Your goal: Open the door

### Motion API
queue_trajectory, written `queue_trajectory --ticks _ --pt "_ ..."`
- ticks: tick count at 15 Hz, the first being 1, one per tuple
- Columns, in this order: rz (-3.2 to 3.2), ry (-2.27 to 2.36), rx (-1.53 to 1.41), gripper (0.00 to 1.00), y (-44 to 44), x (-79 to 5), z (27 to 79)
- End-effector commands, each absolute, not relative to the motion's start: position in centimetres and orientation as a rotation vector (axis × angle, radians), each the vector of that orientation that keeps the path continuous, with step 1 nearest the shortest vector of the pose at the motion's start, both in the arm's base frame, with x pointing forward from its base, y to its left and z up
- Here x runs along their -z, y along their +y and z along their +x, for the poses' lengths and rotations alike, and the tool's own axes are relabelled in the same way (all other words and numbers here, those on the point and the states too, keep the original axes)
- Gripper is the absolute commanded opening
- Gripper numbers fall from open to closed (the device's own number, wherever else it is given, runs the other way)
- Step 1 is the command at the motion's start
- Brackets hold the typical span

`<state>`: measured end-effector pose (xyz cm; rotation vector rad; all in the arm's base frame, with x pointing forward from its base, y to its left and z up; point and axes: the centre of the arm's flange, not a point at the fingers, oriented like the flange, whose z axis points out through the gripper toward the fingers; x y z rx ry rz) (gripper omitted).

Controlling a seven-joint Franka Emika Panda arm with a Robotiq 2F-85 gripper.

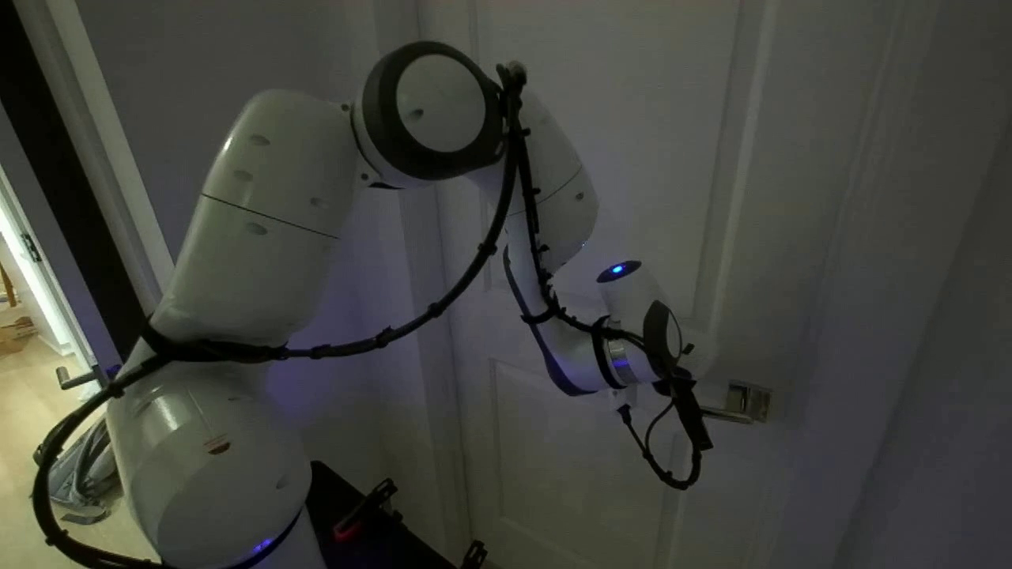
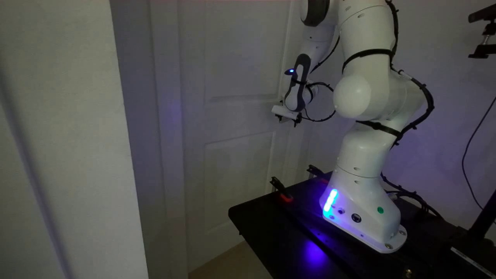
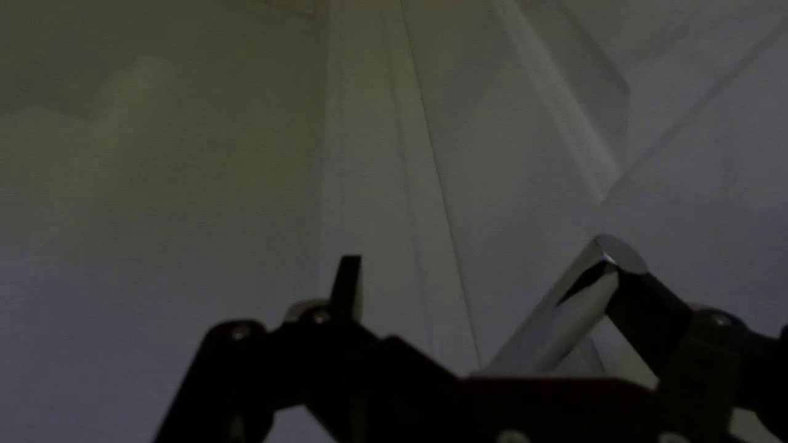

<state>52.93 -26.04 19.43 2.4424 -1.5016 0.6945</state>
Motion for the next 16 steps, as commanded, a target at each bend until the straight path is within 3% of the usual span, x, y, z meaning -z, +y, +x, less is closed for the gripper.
queue_trajectory --ticks 1,3,12,14,16 --pt "2.458 -1.489 -0.678 0.74 -26.0 -18.2 52.5" --pt "2.454 -1.483 -0.686 0.69 -26.0 -18.3 52.6" --pt "2.432 -1.467 -0.738 0.02 -25.3 -18.6 53.8" --pt "2.417 -1.471 -0.736 0.06 -25.7 -18.5 53.7" --pt "2.407 -1.466 -0.708 0.0 -26.1 -17.7 53.6"
